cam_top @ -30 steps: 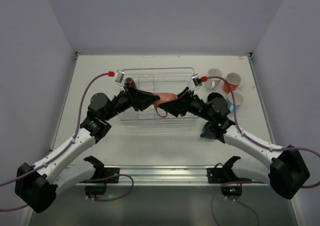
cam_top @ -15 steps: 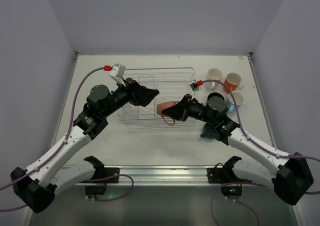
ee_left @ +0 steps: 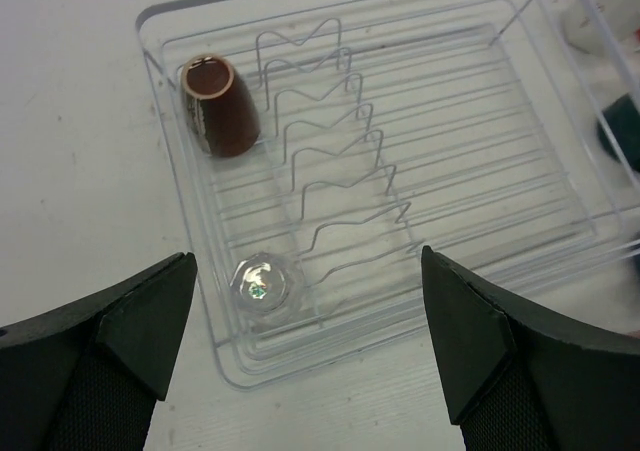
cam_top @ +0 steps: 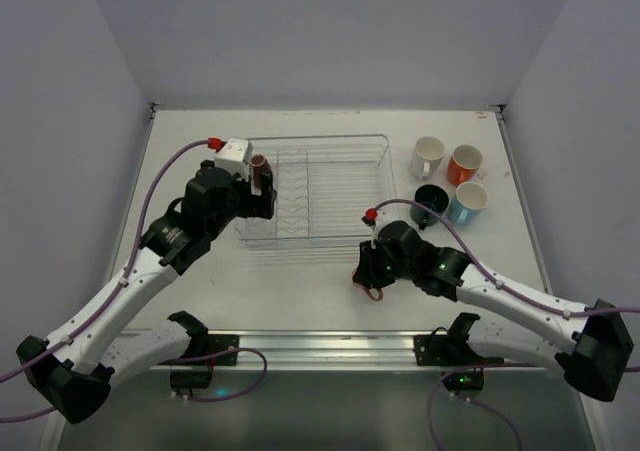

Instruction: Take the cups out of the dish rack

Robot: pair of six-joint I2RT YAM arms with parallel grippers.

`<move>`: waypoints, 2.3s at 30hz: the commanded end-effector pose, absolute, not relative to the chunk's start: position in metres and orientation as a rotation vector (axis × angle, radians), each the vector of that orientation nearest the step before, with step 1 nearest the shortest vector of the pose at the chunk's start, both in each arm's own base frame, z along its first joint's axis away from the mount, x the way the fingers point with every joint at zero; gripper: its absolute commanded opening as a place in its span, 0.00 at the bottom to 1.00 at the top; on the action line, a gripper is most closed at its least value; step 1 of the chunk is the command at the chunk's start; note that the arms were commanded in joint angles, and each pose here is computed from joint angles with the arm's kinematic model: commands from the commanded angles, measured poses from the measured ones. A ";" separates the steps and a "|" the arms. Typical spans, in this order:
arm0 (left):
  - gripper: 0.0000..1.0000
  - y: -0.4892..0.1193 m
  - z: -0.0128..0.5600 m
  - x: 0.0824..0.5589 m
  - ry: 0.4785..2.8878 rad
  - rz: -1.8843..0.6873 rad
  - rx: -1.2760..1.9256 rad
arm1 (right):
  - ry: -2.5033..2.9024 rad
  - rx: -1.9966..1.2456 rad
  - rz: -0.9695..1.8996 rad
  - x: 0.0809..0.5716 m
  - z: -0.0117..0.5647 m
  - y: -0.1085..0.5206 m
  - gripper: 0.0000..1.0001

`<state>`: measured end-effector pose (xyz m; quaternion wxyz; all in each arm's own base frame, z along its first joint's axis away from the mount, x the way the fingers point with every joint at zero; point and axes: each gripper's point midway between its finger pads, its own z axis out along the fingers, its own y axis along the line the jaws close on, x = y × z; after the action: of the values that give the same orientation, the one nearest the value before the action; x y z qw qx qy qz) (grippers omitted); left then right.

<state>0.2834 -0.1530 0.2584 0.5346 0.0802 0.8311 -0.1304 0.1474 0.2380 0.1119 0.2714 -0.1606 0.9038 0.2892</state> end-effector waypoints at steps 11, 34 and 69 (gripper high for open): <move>1.00 -0.129 0.220 0.288 2.051 -0.112 0.210 | 2.515 -0.525 0.265 0.180 0.081 0.229 0.03; 1.00 -0.162 0.239 0.353 2.073 -0.172 0.004 | 2.425 -0.569 0.354 0.180 0.096 0.235 0.61; 0.72 -0.128 0.142 0.492 2.082 -0.042 -0.227 | 2.048 -0.462 0.781 0.158 0.195 0.231 0.56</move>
<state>0.4708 -0.1278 0.1210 0.4617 -0.0788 0.8835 -0.0080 0.1583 0.2242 0.1789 0.4214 -0.1904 0.8385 0.2881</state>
